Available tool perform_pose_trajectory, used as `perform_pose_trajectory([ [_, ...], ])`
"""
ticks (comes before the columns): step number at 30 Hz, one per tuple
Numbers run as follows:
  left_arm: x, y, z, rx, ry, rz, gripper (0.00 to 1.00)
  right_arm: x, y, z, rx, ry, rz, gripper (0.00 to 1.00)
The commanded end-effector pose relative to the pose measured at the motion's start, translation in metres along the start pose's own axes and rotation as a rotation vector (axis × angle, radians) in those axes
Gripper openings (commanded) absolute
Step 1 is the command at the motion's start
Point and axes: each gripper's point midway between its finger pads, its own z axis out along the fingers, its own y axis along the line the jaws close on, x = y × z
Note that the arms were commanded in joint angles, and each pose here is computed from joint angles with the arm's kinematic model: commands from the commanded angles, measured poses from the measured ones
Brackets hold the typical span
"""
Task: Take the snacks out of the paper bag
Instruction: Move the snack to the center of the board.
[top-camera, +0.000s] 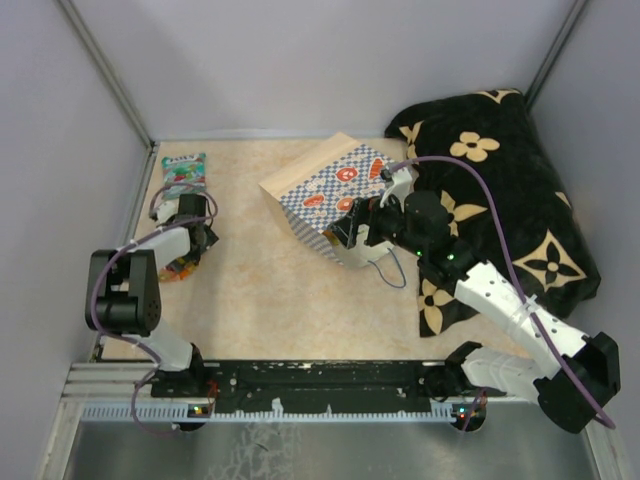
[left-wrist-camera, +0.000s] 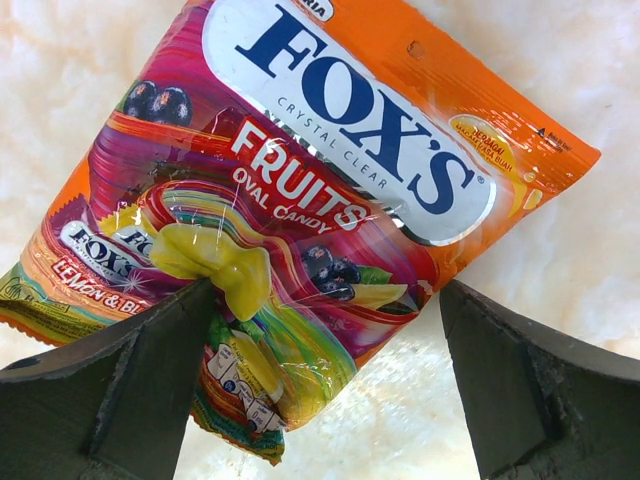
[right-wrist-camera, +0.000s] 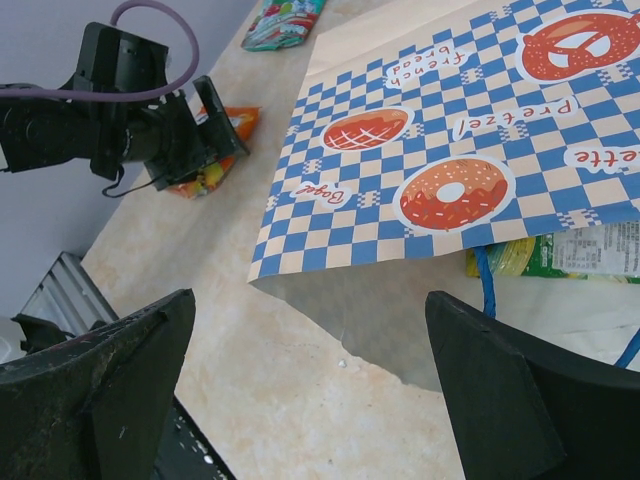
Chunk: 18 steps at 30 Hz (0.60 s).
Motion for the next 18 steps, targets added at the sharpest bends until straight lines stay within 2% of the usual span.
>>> perform_pose_trajectory([
  [1,0.018,-0.032,0.012,0.13,0.117,0.046,0.99,-0.014,0.004,-0.003,-0.013,-0.047,-0.027,0.99],
  [6,-0.003,-0.038,0.026,0.107,0.09,0.085,0.99,-0.014,0.006,-0.002,-0.023,-0.044,-0.027,0.99],
  [11,-0.015,-0.041,0.047,0.097,0.128,0.064,0.98,-0.013,0.006,-0.003,-0.023,-0.042,-0.027,0.99],
  [18,-0.033,-0.031,0.051,0.05,0.111,0.051,0.98,-0.01,0.005,-0.005,-0.018,-0.038,-0.025,0.99],
])
